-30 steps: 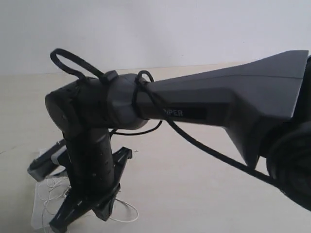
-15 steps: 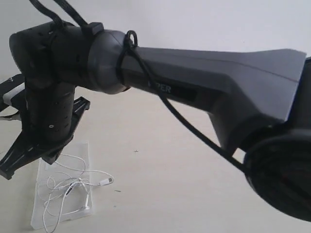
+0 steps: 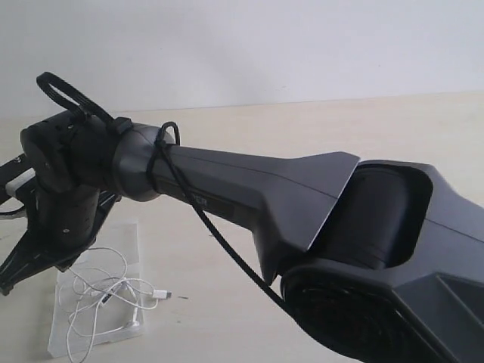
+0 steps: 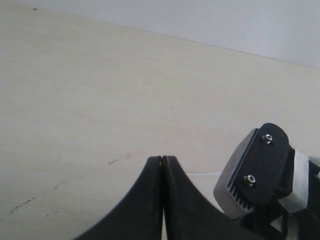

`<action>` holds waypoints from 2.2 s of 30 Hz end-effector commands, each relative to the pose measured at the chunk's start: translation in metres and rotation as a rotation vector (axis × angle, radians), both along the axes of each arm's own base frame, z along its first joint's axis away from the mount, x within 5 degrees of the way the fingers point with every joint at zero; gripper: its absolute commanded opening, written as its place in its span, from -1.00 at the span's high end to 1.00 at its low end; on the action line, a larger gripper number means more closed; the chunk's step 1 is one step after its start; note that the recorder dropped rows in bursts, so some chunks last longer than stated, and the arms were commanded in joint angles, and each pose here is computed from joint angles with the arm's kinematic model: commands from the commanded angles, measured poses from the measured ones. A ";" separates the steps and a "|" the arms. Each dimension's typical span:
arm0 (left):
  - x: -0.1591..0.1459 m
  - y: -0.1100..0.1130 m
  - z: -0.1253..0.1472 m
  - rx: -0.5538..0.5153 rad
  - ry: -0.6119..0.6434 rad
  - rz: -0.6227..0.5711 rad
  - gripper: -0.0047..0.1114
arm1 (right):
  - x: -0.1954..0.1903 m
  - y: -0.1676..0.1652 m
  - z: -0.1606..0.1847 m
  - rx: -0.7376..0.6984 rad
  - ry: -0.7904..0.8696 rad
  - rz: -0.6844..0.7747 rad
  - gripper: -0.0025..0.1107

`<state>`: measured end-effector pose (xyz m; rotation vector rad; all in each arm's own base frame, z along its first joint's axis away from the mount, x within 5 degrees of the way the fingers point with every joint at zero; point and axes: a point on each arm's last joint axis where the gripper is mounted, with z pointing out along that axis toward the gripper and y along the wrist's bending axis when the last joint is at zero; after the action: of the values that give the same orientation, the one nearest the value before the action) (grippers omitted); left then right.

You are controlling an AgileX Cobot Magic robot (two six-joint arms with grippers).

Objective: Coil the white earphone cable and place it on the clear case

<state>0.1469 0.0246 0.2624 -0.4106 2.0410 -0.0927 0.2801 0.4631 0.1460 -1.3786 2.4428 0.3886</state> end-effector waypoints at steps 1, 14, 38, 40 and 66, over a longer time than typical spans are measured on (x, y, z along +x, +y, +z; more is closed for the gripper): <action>0.001 -0.001 0.001 0.004 -0.017 -0.003 0.92 | 0.001 -0.002 0.007 -0.007 -0.007 -0.001 0.62; 0.001 0.000 0.002 0.012 -0.036 0.003 0.92 | 0.000 -0.010 0.049 0.002 -0.063 -0.001 -0.13; 0.002 0.002 0.004 0.066 -0.042 -0.004 0.92 | 0.032 -0.129 0.176 -0.183 -0.362 -0.275 0.96; 0.002 0.002 0.004 0.075 -0.040 -0.008 0.92 | 0.016 -0.153 0.182 -0.230 -0.356 -0.269 0.96; 0.003 0.003 0.006 0.109 -0.061 -0.012 0.92 | -0.109 -0.290 0.186 0.028 -0.382 -0.298 0.96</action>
<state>0.1492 0.0284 0.2677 -0.3290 1.9870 0.0007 0.1707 0.1731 0.3300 -0.9431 2.2855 0.0718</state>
